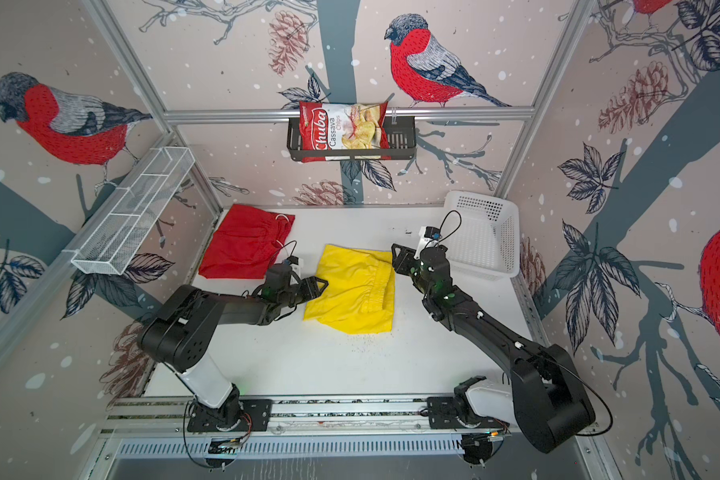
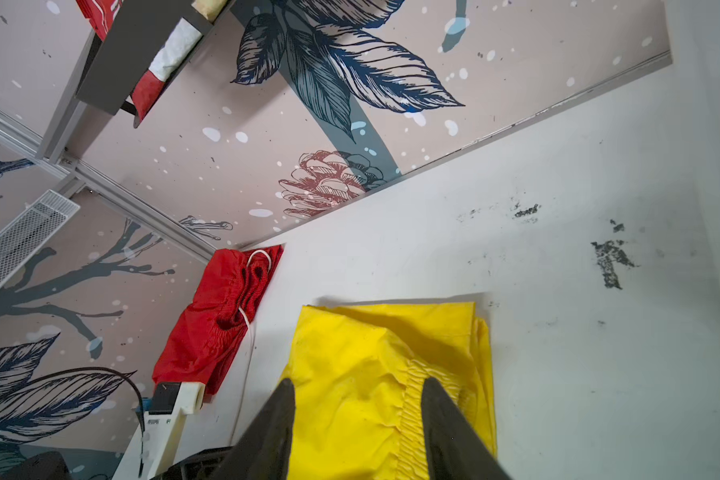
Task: Fold and stack the shorts
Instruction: 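Carry the yellow shorts with the left gripper onto the red shorts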
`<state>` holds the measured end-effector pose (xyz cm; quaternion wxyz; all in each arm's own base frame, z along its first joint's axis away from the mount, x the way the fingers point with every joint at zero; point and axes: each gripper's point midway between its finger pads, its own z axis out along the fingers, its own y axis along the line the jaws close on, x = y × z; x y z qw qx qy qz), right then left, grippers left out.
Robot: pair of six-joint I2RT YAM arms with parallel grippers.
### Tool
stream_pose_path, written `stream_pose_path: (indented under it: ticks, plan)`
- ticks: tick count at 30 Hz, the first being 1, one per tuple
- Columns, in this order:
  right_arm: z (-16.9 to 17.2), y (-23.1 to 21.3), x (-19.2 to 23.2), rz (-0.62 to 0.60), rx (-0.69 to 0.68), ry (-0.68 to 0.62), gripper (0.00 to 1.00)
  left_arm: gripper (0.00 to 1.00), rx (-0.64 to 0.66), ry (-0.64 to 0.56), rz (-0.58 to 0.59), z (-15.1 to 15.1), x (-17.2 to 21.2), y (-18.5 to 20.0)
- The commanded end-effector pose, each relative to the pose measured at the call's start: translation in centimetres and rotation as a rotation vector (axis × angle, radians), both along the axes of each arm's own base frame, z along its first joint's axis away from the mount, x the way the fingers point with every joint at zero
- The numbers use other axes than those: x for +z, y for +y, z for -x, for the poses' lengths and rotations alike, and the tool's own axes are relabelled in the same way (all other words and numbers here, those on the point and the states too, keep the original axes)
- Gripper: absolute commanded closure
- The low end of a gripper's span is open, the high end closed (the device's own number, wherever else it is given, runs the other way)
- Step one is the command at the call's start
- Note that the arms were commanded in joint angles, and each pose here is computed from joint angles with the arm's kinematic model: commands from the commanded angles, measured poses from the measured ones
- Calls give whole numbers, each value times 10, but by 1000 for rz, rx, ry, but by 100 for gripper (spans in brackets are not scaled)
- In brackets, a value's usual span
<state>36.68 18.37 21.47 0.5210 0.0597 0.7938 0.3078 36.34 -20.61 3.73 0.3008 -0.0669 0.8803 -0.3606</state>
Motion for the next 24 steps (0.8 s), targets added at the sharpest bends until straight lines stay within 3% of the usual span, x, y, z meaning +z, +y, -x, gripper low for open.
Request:
stream_pose_path:
  ticks: [1,4,5,9,16,24]
  plan:
    - [-5,-4,6,-44,-22,-21,50,61,7,47,-1,1,-15,0]
    - [-8,-2,-13,-40,-11,12,50,96,23,69,-27,-5,-20,2]
    - [-9,-2,-17,-40,-11,17,50,100,30,74,-44,-8,-21,3]
    - [-10,3,-43,-42,7,69,52,100,70,92,-191,-37,-7,14]
    - [-13,17,-58,-51,83,90,61,100,204,10,-489,-99,72,54]
    - [-11,13,-64,-64,89,102,63,100,328,7,-613,-126,115,115]
